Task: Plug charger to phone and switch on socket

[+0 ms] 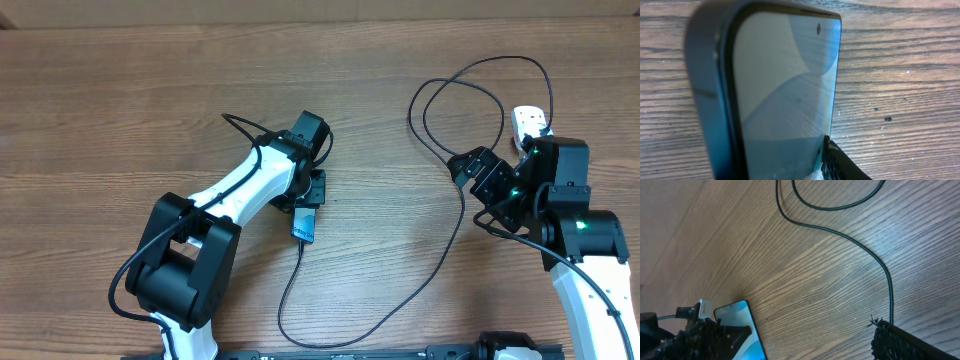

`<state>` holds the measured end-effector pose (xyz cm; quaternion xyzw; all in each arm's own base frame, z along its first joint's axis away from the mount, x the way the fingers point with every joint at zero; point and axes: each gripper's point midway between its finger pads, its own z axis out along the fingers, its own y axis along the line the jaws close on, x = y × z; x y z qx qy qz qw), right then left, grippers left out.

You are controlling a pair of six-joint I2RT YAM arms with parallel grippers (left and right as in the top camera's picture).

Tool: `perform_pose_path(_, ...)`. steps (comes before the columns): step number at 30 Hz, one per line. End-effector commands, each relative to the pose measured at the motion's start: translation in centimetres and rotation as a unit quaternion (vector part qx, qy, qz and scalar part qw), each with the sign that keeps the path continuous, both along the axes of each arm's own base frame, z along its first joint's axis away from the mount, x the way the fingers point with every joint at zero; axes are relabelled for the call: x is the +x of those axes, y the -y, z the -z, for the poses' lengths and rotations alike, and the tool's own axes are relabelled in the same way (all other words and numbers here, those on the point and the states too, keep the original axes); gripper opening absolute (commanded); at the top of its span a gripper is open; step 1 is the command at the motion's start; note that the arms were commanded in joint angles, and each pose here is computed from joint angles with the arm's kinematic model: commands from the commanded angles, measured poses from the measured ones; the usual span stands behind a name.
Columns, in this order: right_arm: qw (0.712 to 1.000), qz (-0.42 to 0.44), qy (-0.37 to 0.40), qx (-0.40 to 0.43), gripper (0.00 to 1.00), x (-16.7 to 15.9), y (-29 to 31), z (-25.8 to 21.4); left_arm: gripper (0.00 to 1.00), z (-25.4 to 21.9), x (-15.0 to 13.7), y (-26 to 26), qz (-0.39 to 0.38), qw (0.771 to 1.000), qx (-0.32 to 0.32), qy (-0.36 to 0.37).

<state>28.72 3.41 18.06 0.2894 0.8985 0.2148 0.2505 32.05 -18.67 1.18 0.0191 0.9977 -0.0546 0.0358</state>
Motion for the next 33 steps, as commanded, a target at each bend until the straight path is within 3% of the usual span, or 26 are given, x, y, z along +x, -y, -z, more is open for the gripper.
perform_pose_path(1,1.0,0.001,0.017,-0.009,1.0,0.34,0.3,-1.02,0.34,1.96,-1.5,-0.93,0.008,0.999,0.026,-0.026)
perform_pose_path(13,1.0,0.001,0.017,-0.009,1.0,0.34,0.3,-1.02,0.37,2.23,-1.31,-0.86,0.008,1.0,0.023,-0.019)
perform_pose_path(23,1.0,0.001,0.017,-0.009,1.0,0.34,0.3,-1.02,0.45,2.25,-1.51,-0.99,0.008,0.999,0.026,-0.023)
perform_pose_path(25,1.0,0.001,0.017,-0.009,1.0,0.34,0.3,-1.02,0.51,2.25,-1.52,-0.97,0.008,0.999,0.026,-0.023)
perform_pose_path(33,1.0,0.001,0.017,-0.009,1.0,0.34,0.3,-1.02,0.55,2.25,-1.51,-0.99,0.008,0.999,0.026,-0.023)
